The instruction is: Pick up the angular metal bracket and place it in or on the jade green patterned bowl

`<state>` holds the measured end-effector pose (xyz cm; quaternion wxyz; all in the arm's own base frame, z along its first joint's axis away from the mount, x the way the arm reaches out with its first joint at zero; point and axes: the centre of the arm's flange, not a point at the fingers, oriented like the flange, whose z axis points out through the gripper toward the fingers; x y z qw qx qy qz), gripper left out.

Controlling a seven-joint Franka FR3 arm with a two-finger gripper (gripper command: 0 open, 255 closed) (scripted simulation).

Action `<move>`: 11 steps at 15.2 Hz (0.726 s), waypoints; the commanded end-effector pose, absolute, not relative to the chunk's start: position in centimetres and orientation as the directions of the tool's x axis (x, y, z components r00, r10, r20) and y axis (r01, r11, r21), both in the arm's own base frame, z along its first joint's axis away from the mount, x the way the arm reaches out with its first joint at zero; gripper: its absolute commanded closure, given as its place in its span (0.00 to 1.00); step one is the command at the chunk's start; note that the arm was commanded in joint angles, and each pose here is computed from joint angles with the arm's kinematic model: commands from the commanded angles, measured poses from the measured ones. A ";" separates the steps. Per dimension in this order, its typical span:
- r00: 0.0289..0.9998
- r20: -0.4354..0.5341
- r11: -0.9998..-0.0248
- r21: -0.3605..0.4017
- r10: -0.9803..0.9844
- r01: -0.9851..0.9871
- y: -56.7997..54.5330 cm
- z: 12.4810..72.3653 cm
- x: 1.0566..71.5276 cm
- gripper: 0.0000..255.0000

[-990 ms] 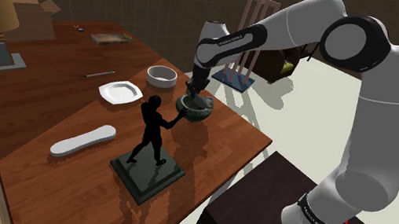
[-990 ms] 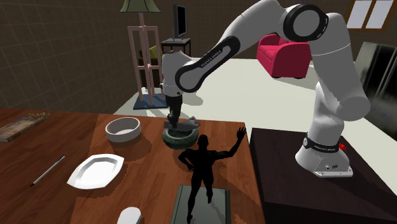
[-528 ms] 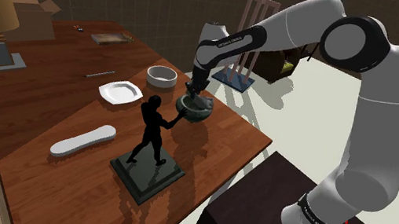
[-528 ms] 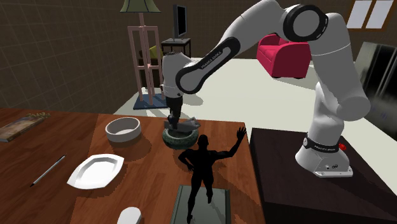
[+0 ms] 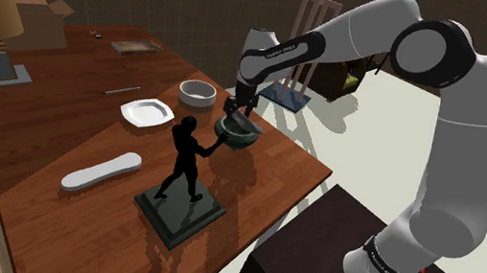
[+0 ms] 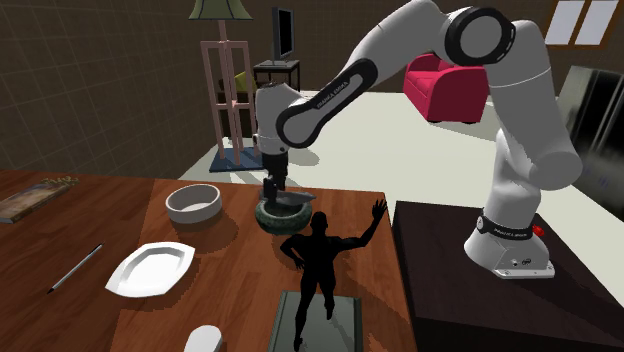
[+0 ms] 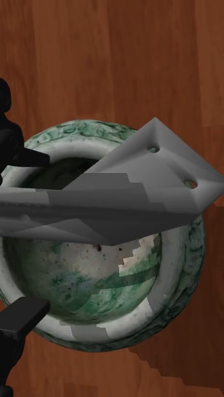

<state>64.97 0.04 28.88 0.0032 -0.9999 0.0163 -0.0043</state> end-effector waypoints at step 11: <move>0.999 0.008 -0.999 -0.007 -0.033 -0.033 0.1 33.4 64.9 0.00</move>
